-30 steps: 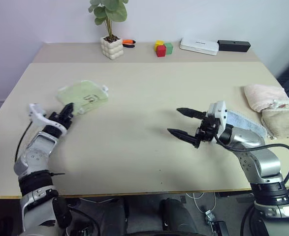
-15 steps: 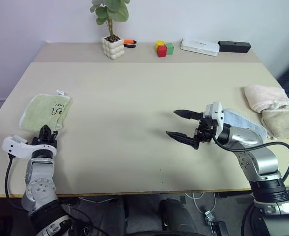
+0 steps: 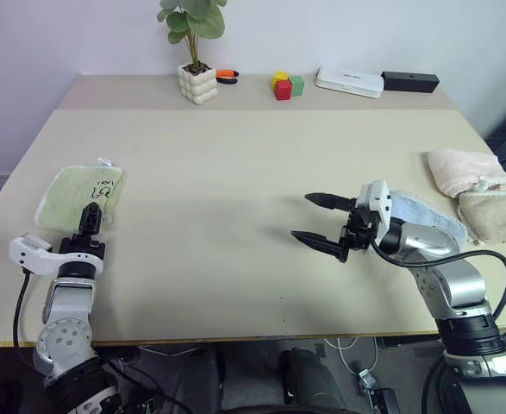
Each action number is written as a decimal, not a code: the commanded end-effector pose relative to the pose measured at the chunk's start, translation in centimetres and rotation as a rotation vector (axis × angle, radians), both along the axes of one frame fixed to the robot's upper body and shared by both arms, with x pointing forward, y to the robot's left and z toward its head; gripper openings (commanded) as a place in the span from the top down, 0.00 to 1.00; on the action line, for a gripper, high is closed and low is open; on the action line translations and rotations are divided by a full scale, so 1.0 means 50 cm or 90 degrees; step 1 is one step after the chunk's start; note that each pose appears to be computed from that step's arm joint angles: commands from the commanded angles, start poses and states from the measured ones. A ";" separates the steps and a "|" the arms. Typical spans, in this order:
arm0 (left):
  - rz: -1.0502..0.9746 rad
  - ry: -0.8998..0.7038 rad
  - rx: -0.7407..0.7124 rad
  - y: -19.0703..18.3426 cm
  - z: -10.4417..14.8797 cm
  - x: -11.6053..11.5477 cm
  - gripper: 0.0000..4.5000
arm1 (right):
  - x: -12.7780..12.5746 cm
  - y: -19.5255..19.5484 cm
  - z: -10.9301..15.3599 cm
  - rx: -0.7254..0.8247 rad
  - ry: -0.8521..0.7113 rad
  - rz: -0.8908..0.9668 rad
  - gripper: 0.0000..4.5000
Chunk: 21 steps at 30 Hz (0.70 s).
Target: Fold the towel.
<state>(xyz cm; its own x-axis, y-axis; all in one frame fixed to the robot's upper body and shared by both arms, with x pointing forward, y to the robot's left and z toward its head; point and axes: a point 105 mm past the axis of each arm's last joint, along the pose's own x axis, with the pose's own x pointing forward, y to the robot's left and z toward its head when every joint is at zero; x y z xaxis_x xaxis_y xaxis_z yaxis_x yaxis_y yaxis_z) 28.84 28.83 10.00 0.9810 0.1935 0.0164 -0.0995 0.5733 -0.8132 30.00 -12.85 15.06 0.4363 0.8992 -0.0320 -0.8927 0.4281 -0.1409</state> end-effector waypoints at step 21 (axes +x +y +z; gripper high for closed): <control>-0.539 -0.244 0.610 -0.168 0.147 0.062 0.01 | -0.019 -0.094 0.045 -0.002 -0.064 -0.033 0.00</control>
